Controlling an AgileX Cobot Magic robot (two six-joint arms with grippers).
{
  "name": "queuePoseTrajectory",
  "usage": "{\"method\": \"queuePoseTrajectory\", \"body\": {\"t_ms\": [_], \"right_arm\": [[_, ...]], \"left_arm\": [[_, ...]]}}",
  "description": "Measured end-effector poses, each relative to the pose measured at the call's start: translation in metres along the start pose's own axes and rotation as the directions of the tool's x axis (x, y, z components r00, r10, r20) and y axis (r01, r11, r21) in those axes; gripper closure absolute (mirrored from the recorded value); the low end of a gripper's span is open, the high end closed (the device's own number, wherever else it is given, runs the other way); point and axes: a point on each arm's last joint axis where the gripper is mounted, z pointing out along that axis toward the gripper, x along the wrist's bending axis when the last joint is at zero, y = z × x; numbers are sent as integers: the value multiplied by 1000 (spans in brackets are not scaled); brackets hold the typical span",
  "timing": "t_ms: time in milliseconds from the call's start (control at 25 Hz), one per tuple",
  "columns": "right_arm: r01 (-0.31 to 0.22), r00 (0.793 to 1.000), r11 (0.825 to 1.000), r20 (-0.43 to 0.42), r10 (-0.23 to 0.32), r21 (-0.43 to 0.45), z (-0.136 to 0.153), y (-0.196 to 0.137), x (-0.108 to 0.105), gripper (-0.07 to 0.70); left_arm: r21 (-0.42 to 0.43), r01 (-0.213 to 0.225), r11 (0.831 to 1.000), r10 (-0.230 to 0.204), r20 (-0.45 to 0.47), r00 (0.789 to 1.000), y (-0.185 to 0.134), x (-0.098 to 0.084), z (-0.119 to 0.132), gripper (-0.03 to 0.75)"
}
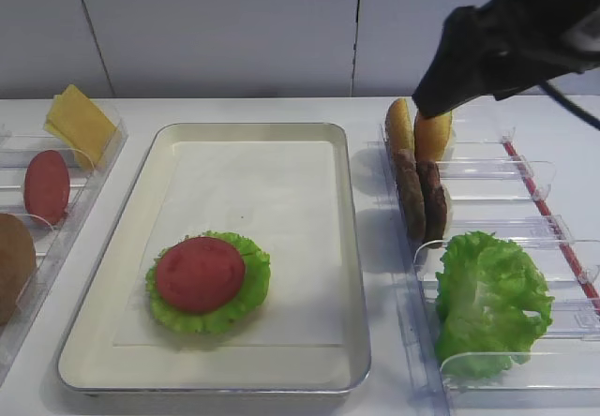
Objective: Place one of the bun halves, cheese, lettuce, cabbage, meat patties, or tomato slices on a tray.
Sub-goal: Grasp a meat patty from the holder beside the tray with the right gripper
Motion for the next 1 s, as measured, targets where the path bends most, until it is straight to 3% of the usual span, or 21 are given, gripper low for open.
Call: {"method": "queuePoseTrajectory", "body": {"t_ms": [280,400,640,1000], "right_arm": [[-61,997,984,58,52,166,69,24,2,50],[-135,989,971,81,121,197,91,27,-1,55],[-195,977,960,132,170,203,108,27,-9,86],[-203,975,961,135,179,188,115,29,-11,97]], "left_arm": [[0,0,1000,0,0,1000,0,0,0,244],[0,0,1000,0,0,1000,0,0,0,244],[0,0,1000,0,0,1000,0,0,0,244],[0,0,1000,0,0,1000,0,0,0,244]]}}
